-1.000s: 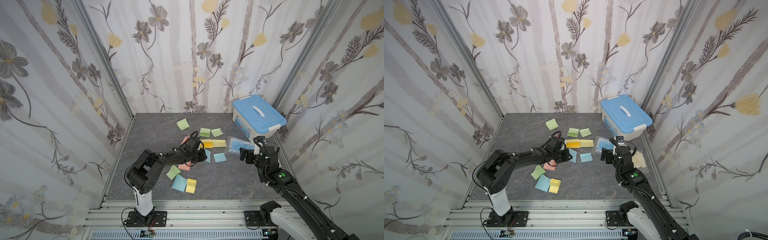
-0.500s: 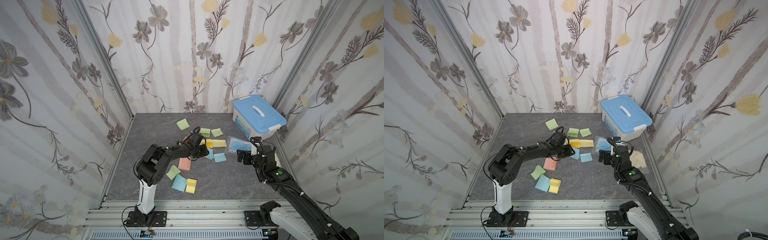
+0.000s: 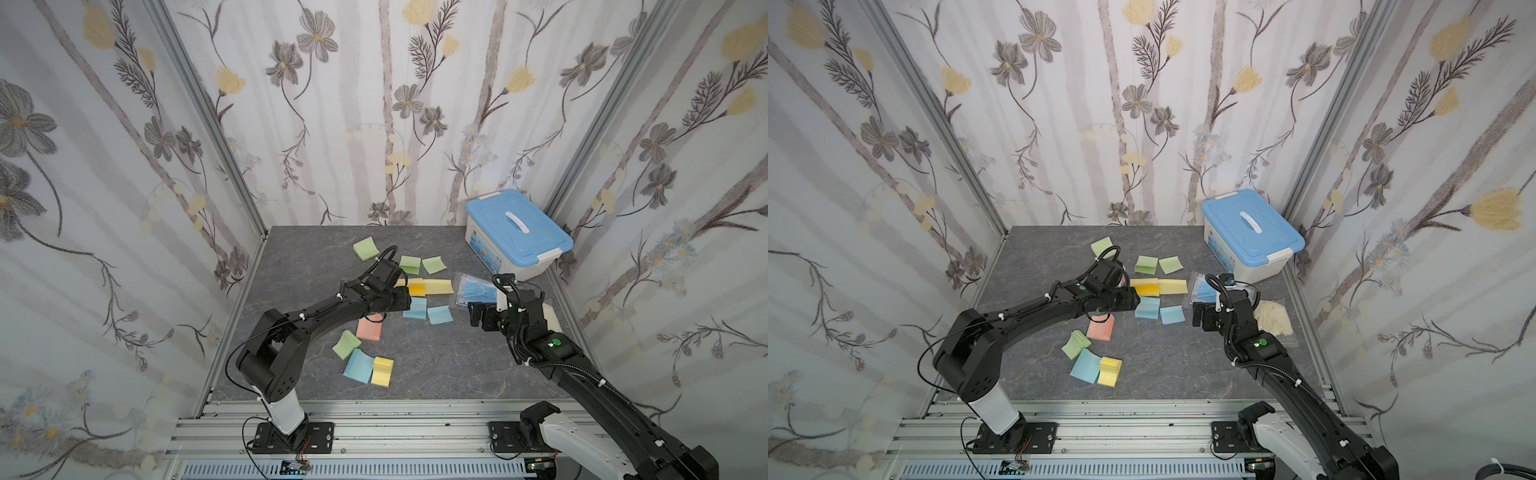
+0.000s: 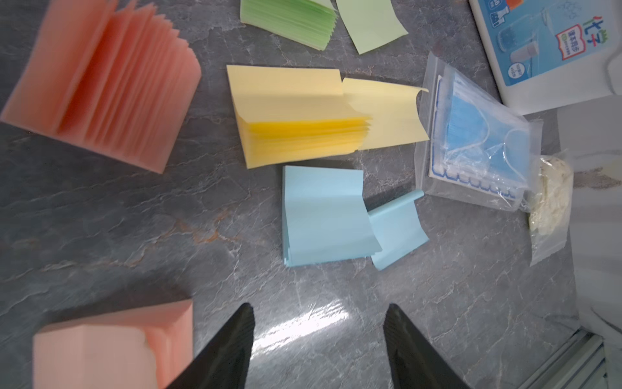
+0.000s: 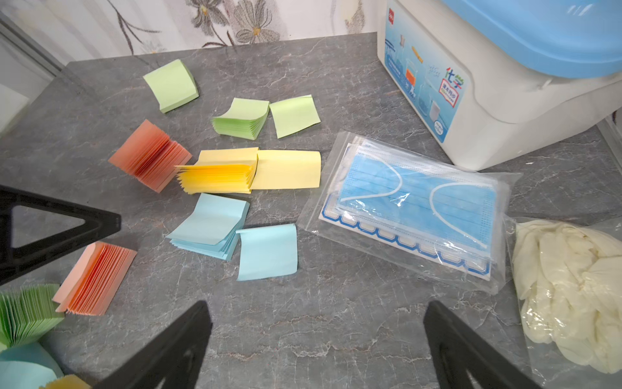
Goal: Tear off pages from different memo pads
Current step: Place the memo pad at the center of the board, then move the memo pad to the center of the board.
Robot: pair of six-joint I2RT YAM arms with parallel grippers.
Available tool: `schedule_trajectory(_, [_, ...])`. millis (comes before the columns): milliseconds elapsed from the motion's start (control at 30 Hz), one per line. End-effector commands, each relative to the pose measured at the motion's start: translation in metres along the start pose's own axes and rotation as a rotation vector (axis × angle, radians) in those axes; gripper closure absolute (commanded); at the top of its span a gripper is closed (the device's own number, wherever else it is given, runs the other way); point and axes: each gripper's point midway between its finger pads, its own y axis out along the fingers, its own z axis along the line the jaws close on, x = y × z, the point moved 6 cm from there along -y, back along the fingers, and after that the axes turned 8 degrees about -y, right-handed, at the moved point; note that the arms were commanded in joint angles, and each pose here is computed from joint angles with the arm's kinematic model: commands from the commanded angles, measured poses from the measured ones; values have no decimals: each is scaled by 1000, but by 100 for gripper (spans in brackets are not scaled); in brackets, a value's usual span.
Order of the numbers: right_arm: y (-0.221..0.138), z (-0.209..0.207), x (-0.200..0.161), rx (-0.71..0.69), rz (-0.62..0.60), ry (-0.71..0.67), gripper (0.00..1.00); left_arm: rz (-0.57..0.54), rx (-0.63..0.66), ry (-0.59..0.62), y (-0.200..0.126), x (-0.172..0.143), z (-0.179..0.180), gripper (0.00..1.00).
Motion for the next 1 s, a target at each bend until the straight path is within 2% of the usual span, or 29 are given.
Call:
schedule_trajectory(0, [0, 13, -3, 18, 17, -54, 0, -27, 89, 28, -25, -17, 23, 36])
schedule_trajectory(133, [2, 41, -15, 109, 65, -111, 0, -17, 71, 5, -52, -47, 44, 37])
schedule_trajectory(400, [9, 110, -61, 385, 276, -231, 0, 96, 41, -3, -88, -104, 71, 45])
schedule_trajectory(567, [16, 118, -80, 376, 344, -265, 0, 151, -7, -38, -92, -132, 76, 52])
schedule_trajectory(700, [17, 116, -79, 353, 333, -263, 0, 193, -5, -55, -84, -150, 77, 61])
schedule_trajectory(867, [12, 111, -75, 333, 301, -259, 0, 206, -25, -68, -70, -167, 69, 60])
schedule_trajectory(900, [11, 110, -75, 330, 298, -258, 0, 202, -25, -64, -67, -169, 68, 59])
schedule_trajectory(967, [10, 108, -76, 328, 297, -257, 0, 193, 7, -52, -58, -171, 68, 49])
